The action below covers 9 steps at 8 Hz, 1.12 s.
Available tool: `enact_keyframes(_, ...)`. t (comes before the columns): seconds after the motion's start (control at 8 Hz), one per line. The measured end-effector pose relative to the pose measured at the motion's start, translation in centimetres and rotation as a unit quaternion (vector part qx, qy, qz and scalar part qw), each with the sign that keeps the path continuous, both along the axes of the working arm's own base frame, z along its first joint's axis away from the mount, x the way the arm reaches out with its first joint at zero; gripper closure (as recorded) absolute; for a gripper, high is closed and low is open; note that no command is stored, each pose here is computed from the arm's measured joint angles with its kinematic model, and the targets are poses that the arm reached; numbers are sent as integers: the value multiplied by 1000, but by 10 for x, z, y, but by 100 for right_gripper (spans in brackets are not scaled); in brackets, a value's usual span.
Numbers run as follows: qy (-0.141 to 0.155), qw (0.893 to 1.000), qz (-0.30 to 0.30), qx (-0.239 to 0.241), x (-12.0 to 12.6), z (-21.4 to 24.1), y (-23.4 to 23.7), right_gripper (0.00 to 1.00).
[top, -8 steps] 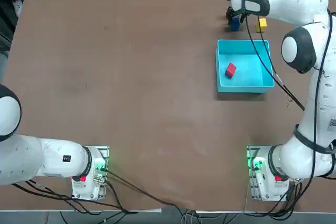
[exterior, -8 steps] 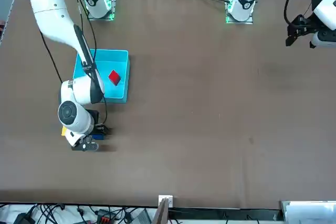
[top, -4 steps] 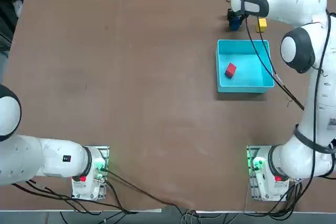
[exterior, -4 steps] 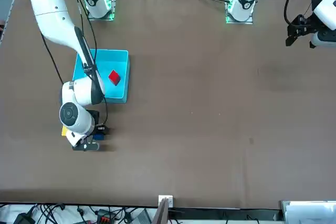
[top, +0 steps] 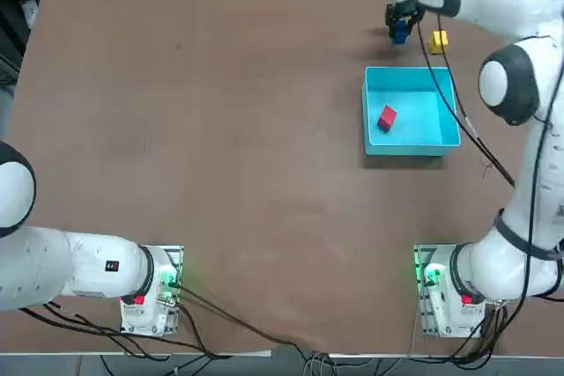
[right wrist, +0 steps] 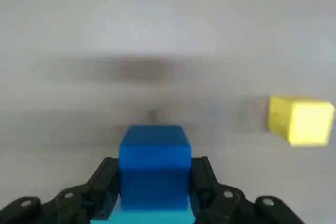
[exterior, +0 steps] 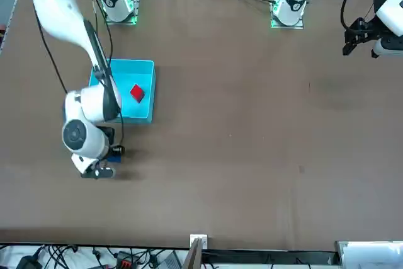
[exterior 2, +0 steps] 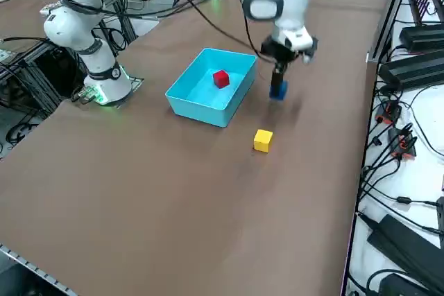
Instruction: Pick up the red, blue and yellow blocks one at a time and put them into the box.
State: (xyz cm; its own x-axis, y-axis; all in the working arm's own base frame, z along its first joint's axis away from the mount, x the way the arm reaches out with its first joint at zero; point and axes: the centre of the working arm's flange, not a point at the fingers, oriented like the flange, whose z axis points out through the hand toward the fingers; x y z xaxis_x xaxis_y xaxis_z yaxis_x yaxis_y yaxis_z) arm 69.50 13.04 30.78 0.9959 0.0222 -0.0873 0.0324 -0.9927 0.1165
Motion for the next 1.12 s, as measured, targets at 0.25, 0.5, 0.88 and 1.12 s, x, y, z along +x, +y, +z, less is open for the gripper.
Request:
enact_keyframes(0.25,19,1000,-9,16,-41,60,1,30)
enact_keyframes(0.5,43,999,-8,10,-106,62,-9,30)
enact_keyframes(0.88,49,999,3,9,-188,29,-28,30)
enact_keyframes(1.12,46,999,3,12,-220,4,-46,30)
